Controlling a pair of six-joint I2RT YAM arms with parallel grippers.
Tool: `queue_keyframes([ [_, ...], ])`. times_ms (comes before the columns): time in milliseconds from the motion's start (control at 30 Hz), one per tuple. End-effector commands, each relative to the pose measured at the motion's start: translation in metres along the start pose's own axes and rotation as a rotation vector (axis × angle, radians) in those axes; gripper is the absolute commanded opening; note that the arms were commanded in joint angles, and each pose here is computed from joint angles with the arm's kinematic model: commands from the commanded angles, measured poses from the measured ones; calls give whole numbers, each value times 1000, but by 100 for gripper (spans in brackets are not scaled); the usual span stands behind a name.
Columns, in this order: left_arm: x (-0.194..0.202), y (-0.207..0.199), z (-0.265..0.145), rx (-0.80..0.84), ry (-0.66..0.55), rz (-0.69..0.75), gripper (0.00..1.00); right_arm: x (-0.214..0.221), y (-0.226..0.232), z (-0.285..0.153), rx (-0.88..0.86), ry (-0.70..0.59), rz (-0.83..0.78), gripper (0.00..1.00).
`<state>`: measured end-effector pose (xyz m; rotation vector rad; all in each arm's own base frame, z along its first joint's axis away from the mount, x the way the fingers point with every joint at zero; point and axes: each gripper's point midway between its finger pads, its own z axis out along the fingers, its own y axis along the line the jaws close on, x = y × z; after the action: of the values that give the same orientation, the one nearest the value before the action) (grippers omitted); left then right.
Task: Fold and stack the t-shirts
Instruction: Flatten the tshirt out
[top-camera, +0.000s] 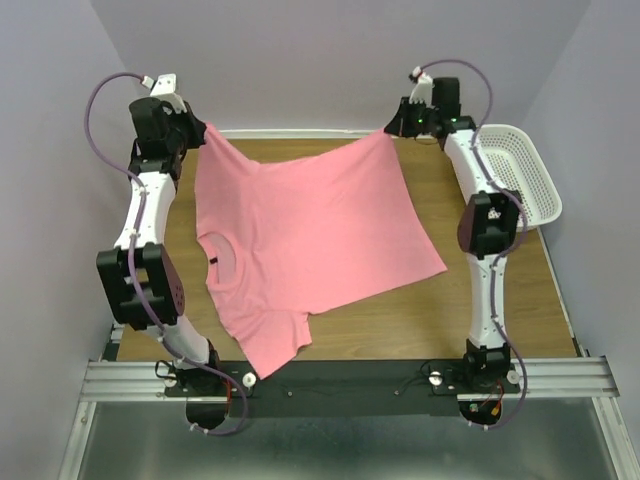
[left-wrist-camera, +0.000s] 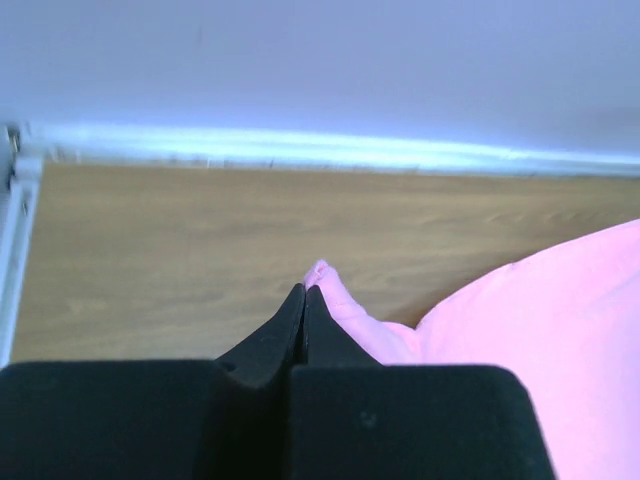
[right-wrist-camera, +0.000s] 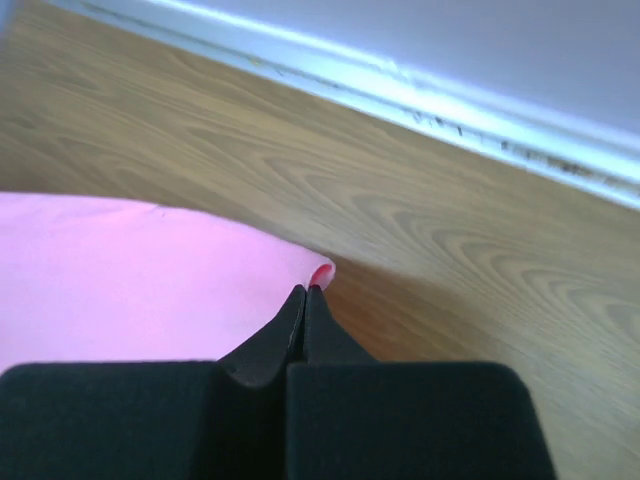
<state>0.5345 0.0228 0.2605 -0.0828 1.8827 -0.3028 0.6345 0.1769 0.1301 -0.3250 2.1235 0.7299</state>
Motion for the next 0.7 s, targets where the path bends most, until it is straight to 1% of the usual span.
queue_keyframes([
  [0,-81,-58,-53,149,-253,81,0,-113,80,-105,-75,-229,-235,1],
  [33,-97,-66,-65,168,-308,82,0,-120,89,-119,-77,-248,-254,0],
  [67,-107,-74,-78,182,-343,88,0,-143,112,-155,-79,-308,-301,1],
  [100,-126,-86,-104,195,-406,101,0,-145,118,-167,-73,-317,-315,0],
  [133,-138,-94,-119,208,-446,100,0,-165,138,-205,-61,-383,-381,1],
  [167,-149,-100,-133,214,-482,113,0,-164,135,-203,-53,-378,-376,0],
  [200,-170,-113,-163,228,-552,117,0,-178,154,-238,-34,-436,-421,0],
  [267,-189,-127,-194,249,-622,126,0,-193,174,-278,-7,-505,-470,1],
  [300,-207,-141,-227,269,-690,129,0,-206,198,-320,9,-580,-525,0],
  [333,-217,-148,-245,281,-736,135,0,-211,205,-339,38,-614,-538,1],
  [367,-233,-160,-281,296,-812,135,0,-218,227,-376,55,-681,-585,1],
  [467,-256,-177,-338,310,-937,144,0,-226,254,-433,106,-789,-636,1],
  [500,-268,-186,-374,312,-1014,159,0,-226,262,-450,120,-819,-652,1],
  [533,-273,-191,-393,318,-1051,160,0,-226,277,-481,143,-877,-674,1],
  [567,-277,-195,-409,319,-1084,162,0,-226,285,-497,154,-906,-686,1],
  [600,-281,-199,-434,312,-1138,161,0,-226,292,-511,166,-934,-697,1],
  [633,-285,-204,-456,312,-1184,170,0,-227,305,-540,190,-991,-709,1],
  [667,-287,-206,-469,307,-1214,171,0,-225,305,-542,199,-988,-704,1],
])
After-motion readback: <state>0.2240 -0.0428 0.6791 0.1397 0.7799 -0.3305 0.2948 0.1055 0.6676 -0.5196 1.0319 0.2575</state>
